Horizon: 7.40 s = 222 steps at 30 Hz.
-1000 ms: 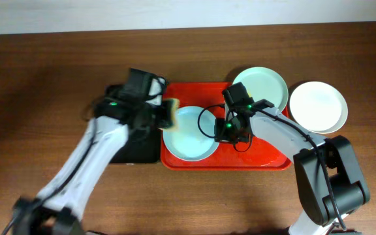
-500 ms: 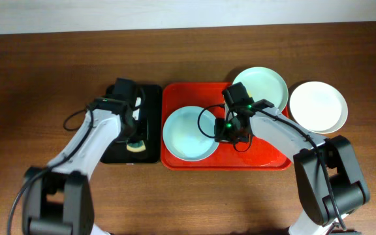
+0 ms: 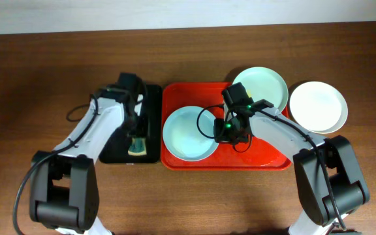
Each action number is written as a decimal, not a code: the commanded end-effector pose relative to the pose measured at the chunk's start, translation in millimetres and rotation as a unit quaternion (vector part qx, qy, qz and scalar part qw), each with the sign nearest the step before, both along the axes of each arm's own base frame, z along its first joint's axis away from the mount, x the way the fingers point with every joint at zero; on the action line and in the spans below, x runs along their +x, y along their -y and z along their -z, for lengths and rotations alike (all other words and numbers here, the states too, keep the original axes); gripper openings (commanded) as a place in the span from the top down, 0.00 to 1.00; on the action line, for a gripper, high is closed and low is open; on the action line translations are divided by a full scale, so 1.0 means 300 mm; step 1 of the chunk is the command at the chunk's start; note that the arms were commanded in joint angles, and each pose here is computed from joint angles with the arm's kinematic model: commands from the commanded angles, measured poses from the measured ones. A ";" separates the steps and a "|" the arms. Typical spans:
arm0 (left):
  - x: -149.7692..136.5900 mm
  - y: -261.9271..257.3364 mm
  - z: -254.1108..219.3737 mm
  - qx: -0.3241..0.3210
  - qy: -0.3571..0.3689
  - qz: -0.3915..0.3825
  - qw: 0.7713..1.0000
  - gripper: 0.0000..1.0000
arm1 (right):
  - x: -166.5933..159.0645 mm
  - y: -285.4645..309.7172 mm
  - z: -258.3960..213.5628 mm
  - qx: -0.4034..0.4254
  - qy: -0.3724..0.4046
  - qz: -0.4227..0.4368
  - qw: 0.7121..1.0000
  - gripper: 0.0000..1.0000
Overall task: Clean dirty plates on tray and stack at the side
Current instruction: 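Place the sponge on the black tray and retract the left arm, then lift the blue plate with the right gripper and tilt it over the black tray, then carry the blue plate right and stack it on the white plate, then release the blue plate and move the right gripper toward the red tray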
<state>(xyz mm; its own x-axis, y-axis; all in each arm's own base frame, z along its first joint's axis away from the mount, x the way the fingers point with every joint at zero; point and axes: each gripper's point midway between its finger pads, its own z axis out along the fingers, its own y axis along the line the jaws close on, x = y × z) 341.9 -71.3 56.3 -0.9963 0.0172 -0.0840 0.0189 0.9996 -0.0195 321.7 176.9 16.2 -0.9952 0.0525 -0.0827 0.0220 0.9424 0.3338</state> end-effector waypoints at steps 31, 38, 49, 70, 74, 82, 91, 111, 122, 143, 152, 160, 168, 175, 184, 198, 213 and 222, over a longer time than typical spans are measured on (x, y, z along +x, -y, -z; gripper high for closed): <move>0.142 -0.358 -0.464 -0.023 0.185 -0.231 0.955 0.01 | 0.010 0.030 0.047 -0.036 0.009 0.022 0.999 0.91; 0.142 -0.358 -0.464 -0.023 0.185 -0.231 0.955 0.01 | 0.080 0.053 -0.023 -0.026 0.035 0.043 0.998 0.96; 0.142 -0.358 -0.464 -0.023 0.185 -0.231 0.955 0.01 | 0.152 0.138 -0.313 0.005 0.080 0.067 0.995 0.96; 0.142 -0.358 -0.464 -0.023 0.185 -0.231 0.955 0.01 | 0.321 -0.300 -0.413 -0.027 0.328 0.081 0.941 0.96; 0.142 -0.358 -0.464 -0.023 0.185 -0.231 0.955 0.01 | 0.344 -0.336 -0.468 -0.029 0.375 0.075 0.923 0.96; 0.142 -0.358 -0.464 -0.023 0.185 -0.231 0.955 0.01 | 0.412 -0.402 -0.612 -0.050 0.494 -0.033 0.867 0.96; 0.142 -0.358 -0.464 -0.023 0.185 -0.231 0.955 0.01 | 0.402 -0.482 -0.799 -0.147 0.615 -0.105 0.768 0.96; 0.142 -0.358 -0.464 -0.023 0.185 -0.231 0.955 0.01 | 0.274 -0.566 -1.152 -0.305 0.751 -0.139 0.569 0.96; 0.142 -0.358 -0.464 -0.023 0.185 -0.231 0.955 0.01 | 0.276 -0.565 -1.150 -0.306 0.750 -0.139 0.569 0.96; 0.142 -0.358 -0.464 -0.023 0.185 -0.231 0.955 0.01 | 0.303 -0.385 -0.619 -0.165 0.505 0.036 0.846 0.96; 0.142 -0.358 -0.464 -0.023 0.185 -0.231 0.955 0.01 | 0.349 -0.198 -0.845 -0.108 0.518 0.084 0.845 0.96; 0.142 -0.358 -0.464 -0.023 0.185 -0.231 0.955 0.01 | 0.371 0.318 -0.826 -0.143 0.417 0.191 0.877 0.96; 0.142 -0.358 -0.464 -0.023 0.185 -0.231 0.955 0.01 | 0.293 0.806 -0.606 -0.048 0.233 0.339 0.910 0.96; 0.142 -0.358 -0.464 -0.023 0.185 -0.231 0.955 0.01 | 0.083 1.168 -0.385 -0.080 0.085 0.476 0.872 0.96; 0.142 -0.358 -0.464 -0.023 0.185 -0.231 0.955 0.01 | 0.036 1.296 -0.159 -0.078 0.007 0.517 0.852 0.96; 0.142 -0.358 -0.464 -0.023 0.185 -0.231 0.955 0.01 | 0.244 1.153 -0.191 -0.047 0.119 0.322 0.938 0.26; 0.142 -0.358 -0.464 -0.023 0.185 -0.231 0.955 0.01 | 0.376 0.783 -0.186 -0.157 0.168 0.053 0.972 0.68; 0.142 -0.358 -0.464 -0.023 0.185 -0.231 0.955 0.01 | 0.482 0.742 -0.185 -0.179 0.233 -0.020 0.956 0.58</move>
